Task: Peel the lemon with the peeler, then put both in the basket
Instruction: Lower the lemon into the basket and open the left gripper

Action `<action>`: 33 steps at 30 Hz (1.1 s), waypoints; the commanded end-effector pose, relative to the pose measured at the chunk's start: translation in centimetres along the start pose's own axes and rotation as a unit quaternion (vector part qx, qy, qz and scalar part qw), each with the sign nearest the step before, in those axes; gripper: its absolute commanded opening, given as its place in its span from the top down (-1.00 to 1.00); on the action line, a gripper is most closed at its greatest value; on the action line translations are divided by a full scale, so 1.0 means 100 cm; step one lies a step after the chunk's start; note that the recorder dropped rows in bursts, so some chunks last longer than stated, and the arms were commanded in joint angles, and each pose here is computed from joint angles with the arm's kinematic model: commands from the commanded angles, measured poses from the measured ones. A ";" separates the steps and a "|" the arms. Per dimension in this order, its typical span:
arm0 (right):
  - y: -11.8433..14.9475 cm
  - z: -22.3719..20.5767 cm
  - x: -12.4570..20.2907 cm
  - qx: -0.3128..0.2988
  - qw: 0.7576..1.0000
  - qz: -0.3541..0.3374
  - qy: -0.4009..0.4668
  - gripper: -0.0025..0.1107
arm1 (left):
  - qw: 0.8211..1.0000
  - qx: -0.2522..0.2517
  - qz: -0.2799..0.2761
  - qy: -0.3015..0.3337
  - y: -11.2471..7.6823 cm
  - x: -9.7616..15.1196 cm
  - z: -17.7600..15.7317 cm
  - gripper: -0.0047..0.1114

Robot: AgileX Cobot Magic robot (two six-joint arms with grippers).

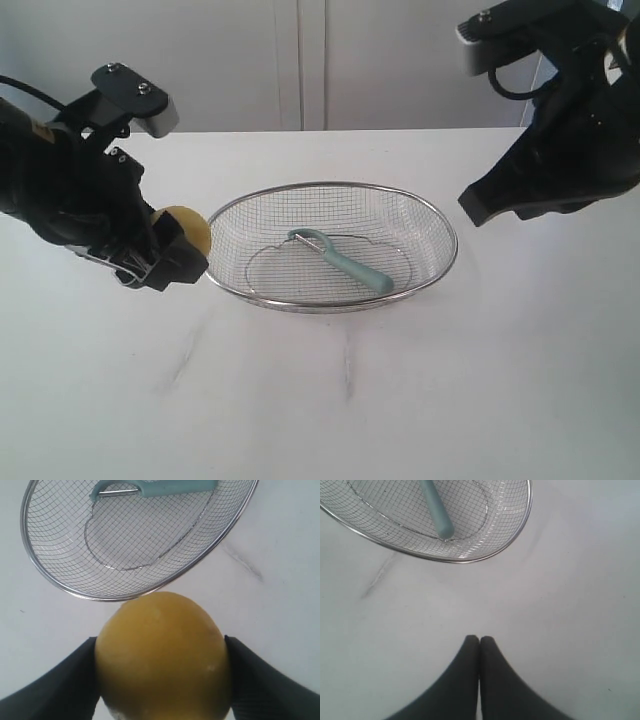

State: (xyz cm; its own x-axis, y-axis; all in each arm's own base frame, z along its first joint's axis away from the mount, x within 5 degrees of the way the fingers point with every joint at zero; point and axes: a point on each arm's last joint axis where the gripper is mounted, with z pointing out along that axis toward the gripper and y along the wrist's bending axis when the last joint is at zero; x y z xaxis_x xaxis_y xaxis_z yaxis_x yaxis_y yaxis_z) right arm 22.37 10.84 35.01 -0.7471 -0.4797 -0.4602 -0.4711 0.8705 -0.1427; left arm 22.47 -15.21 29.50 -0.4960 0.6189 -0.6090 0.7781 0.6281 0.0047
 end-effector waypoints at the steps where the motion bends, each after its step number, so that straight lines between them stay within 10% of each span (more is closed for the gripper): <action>1: -0.003 -0.002 0.002 0.006 1.000 0.002 -0.005 0.96 | 0.999 0.002 -0.018 -0.028 0.000 -0.008 -0.002 0.92; 16: -0.003 -0.002 0.001 0.006 1.000 0.002 -0.007 0.96 | 0.995 -0.046 -0.013 0.089 0.028 -0.109 0.083 0.92; 33: -0.003 -0.002 0.002 0.006 1.000 0.002 -0.005 0.96 | 0.992 -0.043 -0.014 0.120 0.042 -0.083 0.197 0.92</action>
State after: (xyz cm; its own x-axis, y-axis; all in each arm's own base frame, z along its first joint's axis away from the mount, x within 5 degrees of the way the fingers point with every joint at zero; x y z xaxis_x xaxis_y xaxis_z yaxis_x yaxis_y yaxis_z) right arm 22.30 10.81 35.07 -0.7453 -0.4790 -0.4638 -0.4708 0.8706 -0.1427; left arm 37.45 -26.61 19.16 -0.6041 0.6938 -0.3919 0.7329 0.6769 0.0686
